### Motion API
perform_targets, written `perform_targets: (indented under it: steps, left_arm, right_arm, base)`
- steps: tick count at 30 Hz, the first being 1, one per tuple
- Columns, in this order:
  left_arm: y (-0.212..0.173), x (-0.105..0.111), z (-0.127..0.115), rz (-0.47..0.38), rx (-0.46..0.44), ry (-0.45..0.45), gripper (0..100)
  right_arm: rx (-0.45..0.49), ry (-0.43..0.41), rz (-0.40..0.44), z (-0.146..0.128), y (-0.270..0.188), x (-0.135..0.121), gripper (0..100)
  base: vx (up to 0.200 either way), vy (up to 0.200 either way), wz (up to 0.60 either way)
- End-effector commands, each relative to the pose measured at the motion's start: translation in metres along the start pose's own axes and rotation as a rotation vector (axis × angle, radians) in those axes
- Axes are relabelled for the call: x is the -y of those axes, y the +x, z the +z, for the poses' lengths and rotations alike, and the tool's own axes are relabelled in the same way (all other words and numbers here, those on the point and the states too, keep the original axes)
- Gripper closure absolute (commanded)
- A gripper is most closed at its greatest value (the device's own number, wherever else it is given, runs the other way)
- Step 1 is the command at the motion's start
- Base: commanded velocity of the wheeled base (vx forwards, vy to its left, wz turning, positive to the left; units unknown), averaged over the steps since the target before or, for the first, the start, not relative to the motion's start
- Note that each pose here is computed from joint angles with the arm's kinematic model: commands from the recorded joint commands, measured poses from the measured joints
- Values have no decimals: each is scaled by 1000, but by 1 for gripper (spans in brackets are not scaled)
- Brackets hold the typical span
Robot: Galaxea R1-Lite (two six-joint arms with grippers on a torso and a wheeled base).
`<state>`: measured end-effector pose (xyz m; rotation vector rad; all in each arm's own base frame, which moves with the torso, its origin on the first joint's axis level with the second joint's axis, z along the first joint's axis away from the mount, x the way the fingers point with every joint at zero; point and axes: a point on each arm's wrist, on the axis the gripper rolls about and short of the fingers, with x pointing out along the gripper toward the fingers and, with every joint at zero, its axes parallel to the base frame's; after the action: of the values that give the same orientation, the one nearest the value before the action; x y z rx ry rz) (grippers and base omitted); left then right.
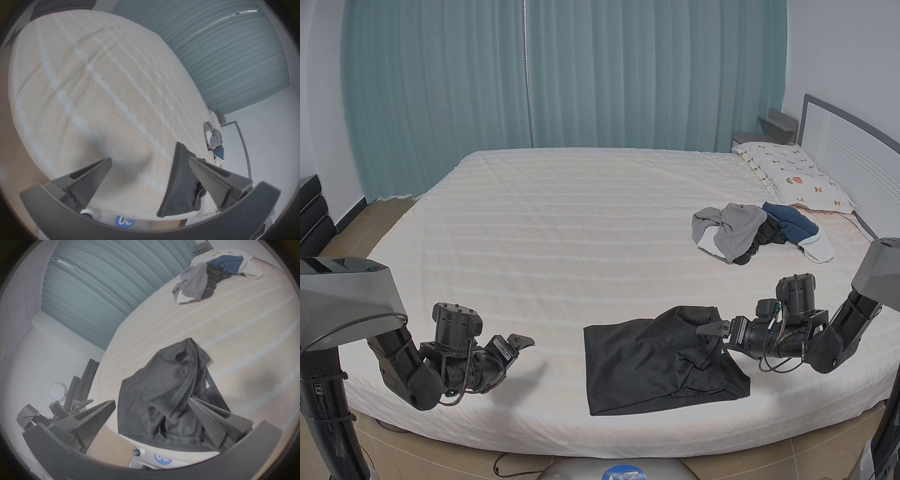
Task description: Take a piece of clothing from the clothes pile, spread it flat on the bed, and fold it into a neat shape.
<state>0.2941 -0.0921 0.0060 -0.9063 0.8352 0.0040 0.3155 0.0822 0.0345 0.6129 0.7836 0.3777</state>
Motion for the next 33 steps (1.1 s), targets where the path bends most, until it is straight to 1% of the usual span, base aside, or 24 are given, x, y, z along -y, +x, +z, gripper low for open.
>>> perform_targets:
  steps: [1, 5, 9, 16, 18, 19, 21, 25, 33]
  left_arm:
    - [9, -8, -14, 17, 22, 26, 0]
    - [9, -10, -15, -11, 38, 28, 0]
    - [8, -10, -15, -13, 40, 28, 0]
    - [8, -10, -15, -15, 39, 29, 0]
    - [8, -10, -15, -15, 39, 29, 0]
    - [8, -10, -15, -15, 39, 29, 0]
    - [8, -10, -15, -15, 39, 29, 0]
    - [8, -10, -15, -15, 39, 29, 0]
    - [9, -11, -16, -13, 38, 28, 0]
  right_arm:
    - [-75, 22, -31, -30, 0, 18, 0]
    - [-83, 18, -13, -34, 6, 15, 0]
    - [-100, 22, -25, -39, 12, 20, 0]
    - [-83, 18, -8, -34, 17, 17, 0]
    - [-79, 38, -6, -32, 22, 18, 0]
    - [-78, 44, -5, -32, 24, 17, 100]
    - [-78, 67, -15, -32, 31, 22, 100]
    - [-85, 75, -35, -34, 38, 27, 100]
    - [-66, 70, -32, -31, 23, 21, 100]
  base:
    - [0, 0, 0]
    - [0, 0, 0]
    - [0, 0, 0]
    - [0, 0, 0]
    - [0, 0, 0]
    - [0, 0, 0]
    - [0, 0, 0]
    - [0, 0, 0]
    - [0, 0, 0]
